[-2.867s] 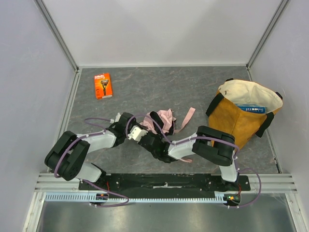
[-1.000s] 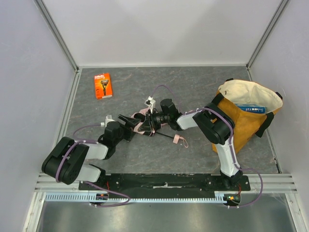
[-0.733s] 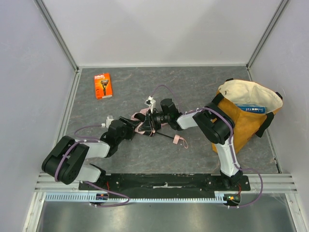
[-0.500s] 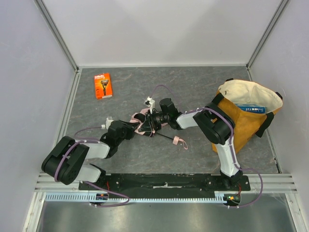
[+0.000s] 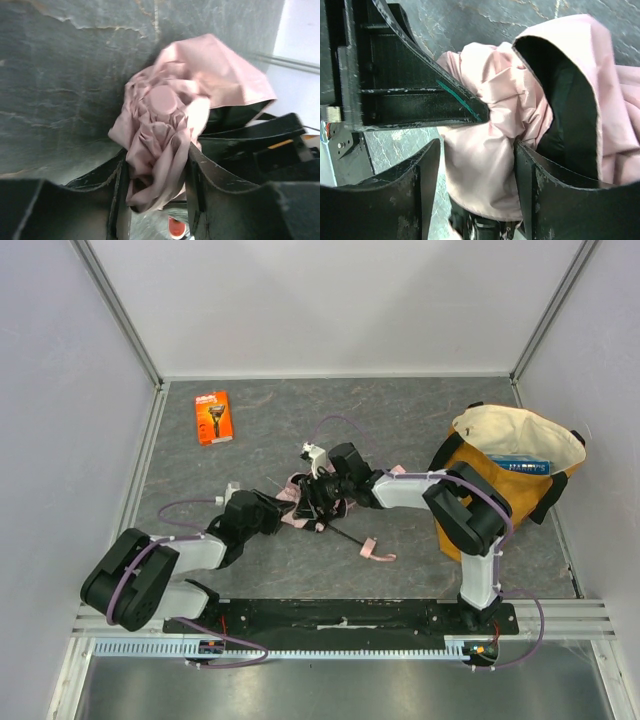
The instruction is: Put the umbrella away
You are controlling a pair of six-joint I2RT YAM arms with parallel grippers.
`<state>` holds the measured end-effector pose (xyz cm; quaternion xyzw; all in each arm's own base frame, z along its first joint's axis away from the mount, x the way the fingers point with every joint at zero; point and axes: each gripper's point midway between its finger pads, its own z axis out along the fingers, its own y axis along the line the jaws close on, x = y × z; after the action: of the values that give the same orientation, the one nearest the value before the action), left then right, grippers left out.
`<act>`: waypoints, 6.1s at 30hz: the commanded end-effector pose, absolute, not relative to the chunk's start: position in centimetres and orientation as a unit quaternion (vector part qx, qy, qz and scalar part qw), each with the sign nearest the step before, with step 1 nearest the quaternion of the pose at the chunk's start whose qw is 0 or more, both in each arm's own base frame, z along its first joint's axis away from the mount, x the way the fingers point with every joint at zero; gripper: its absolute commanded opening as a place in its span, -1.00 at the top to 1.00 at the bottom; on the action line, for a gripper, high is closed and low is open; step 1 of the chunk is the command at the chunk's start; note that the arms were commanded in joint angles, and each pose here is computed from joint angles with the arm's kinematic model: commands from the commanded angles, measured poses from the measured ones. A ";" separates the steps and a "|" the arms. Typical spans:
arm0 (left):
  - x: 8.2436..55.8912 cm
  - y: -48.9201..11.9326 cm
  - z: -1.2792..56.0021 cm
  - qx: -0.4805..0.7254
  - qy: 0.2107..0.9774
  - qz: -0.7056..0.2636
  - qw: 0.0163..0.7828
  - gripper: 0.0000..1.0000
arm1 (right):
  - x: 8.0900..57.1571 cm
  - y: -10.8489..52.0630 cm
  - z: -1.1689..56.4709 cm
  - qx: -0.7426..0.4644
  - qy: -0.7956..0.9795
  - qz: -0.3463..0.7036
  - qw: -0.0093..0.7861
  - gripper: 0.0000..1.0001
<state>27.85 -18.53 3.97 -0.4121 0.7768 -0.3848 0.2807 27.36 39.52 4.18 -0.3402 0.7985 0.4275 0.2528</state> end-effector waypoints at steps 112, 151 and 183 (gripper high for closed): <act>29.1 -12.6 -2.1 -0.480 0.812 -0.118 0.310 -0.04 | 21.7 33.0 -8.2 -0.336 0.863 0.377 0.022 1.00; 23.7 -13.7 -3.2 -0.482 0.848 -0.084 0.206 0.96 | 23.3 37.2 14.4 -0.014 0.883 0.373 0.286 -0.29; 23.6 -13.8 -3.5 -0.504 0.837 -0.079 0.198 0.97 | 14.0 40.0 8.6 -0.079 0.881 0.407 0.228 1.00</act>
<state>29.17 -18.32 2.30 -0.4925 0.8035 -0.2255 0.2470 17.77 37.10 6.58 -0.0618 0.9216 0.2582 0.2831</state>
